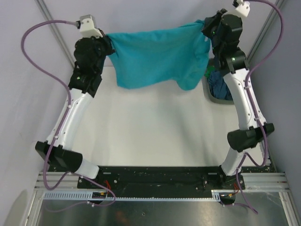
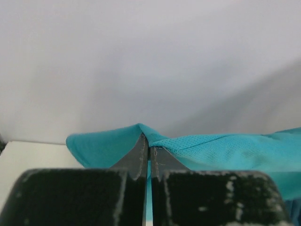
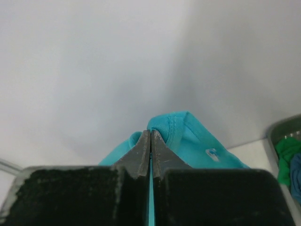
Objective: Fold and stack the t-shirts
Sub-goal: Flatten out the tshirt
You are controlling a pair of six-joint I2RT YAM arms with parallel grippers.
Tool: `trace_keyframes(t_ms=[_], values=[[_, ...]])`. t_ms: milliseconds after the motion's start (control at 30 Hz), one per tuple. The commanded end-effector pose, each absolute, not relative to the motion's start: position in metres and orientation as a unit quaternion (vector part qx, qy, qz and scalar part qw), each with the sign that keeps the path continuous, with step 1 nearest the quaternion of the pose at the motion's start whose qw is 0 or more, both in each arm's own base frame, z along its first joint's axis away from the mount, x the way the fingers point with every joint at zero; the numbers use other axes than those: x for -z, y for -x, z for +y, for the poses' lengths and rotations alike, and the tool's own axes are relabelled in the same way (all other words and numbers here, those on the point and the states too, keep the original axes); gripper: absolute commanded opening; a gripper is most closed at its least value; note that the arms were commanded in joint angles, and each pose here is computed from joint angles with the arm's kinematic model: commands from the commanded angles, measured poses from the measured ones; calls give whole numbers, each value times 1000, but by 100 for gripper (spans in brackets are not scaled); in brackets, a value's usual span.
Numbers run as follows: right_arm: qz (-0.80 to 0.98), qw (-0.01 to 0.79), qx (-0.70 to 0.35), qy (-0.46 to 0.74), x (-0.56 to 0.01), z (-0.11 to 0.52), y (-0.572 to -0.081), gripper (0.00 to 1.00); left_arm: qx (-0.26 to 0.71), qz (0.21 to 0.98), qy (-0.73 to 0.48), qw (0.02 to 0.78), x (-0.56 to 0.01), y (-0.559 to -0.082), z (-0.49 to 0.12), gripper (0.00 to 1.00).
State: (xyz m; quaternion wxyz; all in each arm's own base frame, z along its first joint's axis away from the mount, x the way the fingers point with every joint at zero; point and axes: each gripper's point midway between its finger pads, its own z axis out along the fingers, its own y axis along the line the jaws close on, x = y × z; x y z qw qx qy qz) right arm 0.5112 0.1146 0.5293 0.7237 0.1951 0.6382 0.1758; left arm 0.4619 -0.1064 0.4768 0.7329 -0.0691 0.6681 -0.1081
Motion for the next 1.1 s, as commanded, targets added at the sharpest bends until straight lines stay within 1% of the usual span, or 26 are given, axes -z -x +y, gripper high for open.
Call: trace_keyframes(t_ms=[0, 67, 133, 233, 267, 300, 333, 367, 400, 433, 467, 500, 533, 600, 767, 900, 1067], values=[[604, 727, -234, -228, -551, 105, -461, 0, 124, 620, 31, 774, -531, -415, -100, 0], [635, 687, -251, -248, -505, 106, -444, 0, 140, 637, 33, 757, -506, -397, -99, 0], [675, 633, -267, -268, -437, 112, -426, 0, 157, 666, 42, 728, -462, -380, -99, 0], [754, 530, -259, -289, -310, 127, -388, 0, 186, 724, 68, 660, -367, -350, -101, 0], [776, 500, -259, -284, -276, 137, -373, 0, 198, 744, 87, 632, -334, -337, -101, 0], [798, 471, -255, -277, -243, 145, -357, 3, 204, 765, 99, 603, -297, -324, -100, 3], [815, 446, -249, -271, -216, 153, -341, 12, 210, 783, 110, 575, -263, -310, -100, 12], [833, 423, -242, -263, -193, 159, -325, 25, 210, 799, 125, 549, -234, -296, -97, 28], [847, 404, -233, -254, -175, 163, -310, 38, 209, 812, 135, 528, -209, -283, -95, 38], [860, 390, -222, -244, -163, 165, -297, 50, 209, 821, 142, 512, -191, -271, -93, 47], [870, 380, -211, -235, -154, 165, -285, 59, 209, 826, 151, 501, -178, -261, -90, 55], [876, 374, -199, -229, -149, 163, -275, 65, 206, 829, 161, 494, -169, -252, -86, 62], [880, 373, -189, -225, -147, 159, -269, 69, 202, 830, 172, 491, -164, -246, -82, 65], [880, 383, -179, -218, -151, 152, -264, 74, 189, 831, 195, 486, -157, -239, -74, 68], [882, 402, -182, -166, -157, 166, -284, 74, 108, 836, 245, 478, -149, -237, -43, 69], [890, 415, -162, -103, -159, 196, -324, 71, 46, 833, 286, 471, -144, -244, -22, 65], [905, 407, -119, -35, -136, 228, -375, 66, -2, 832, 334, 443, -126, -251, -6, 62]])
